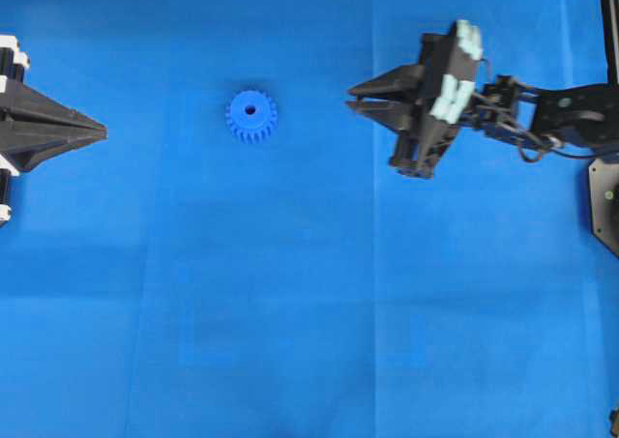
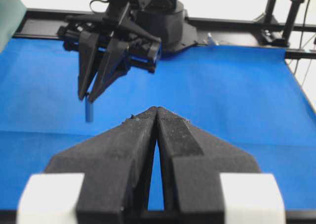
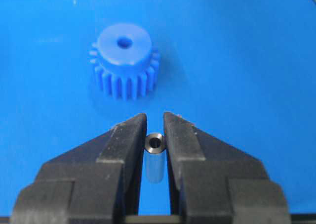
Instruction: Insert the shaft placed at a random location into the center hole of the small gear at another random location.
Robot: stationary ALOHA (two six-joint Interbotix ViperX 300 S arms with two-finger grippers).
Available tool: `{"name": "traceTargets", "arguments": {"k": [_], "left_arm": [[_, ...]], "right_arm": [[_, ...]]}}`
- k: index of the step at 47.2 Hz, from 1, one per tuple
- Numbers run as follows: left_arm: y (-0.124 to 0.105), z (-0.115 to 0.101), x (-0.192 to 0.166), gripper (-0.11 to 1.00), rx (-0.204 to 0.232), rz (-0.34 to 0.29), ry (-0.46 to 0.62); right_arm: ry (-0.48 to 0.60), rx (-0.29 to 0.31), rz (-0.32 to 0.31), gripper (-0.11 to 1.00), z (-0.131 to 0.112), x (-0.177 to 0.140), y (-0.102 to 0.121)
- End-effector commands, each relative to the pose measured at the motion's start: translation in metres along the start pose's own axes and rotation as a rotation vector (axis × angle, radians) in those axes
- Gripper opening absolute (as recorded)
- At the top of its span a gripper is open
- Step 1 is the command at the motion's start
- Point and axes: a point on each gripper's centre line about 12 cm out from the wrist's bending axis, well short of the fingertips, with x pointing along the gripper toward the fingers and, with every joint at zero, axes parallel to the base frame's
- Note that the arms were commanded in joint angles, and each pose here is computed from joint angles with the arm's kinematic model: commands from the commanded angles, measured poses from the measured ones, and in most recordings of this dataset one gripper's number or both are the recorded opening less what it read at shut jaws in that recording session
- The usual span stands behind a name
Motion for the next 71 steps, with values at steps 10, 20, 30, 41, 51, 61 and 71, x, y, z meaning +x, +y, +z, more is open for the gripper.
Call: {"name": "traceTargets", "arguments": {"k": [10, 20, 30, 41, 51, 61, 71], "left_arm": [[0.000, 0.004, 0.001, 0.00, -0.001, 0.003, -0.011], [0.000, 0.004, 0.001, 0.00, -0.003, 0.003, -0.011], [0.000, 0.004, 0.001, 0.00, -0.003, 0.001, -0.012], [0.000, 0.004, 0.001, 0.00, -0.003, 0.001, -0.011], [0.000, 0.004, 0.001, 0.00, -0.003, 0.001, -0.011], [0.000, 0.004, 0.001, 0.00, -0.003, 0.003, -0.012], [0.000, 0.004, 0.001, 0.00, -0.003, 0.003, -0.012]], "right_arm": [[-0.048, -0.002, 0.022, 0.02, 0.041, 0.048, 0.012], [-0.048, -0.007, 0.034, 0.02, 0.058, 0.073, 0.018], [-0.052, -0.010, 0.043, 0.02, 0.069, 0.089, 0.022], [-0.050, -0.009, 0.044, 0.02, 0.070, 0.093, 0.023], [-0.032, -0.008, 0.041, 0.02, 0.061, 0.099, 0.022], [-0.035, -0.007, 0.041, 0.02, 0.052, 0.105, 0.024], [-0.021, -0.004, 0.038, 0.02, 0.044, 0.109, 0.024]]}}
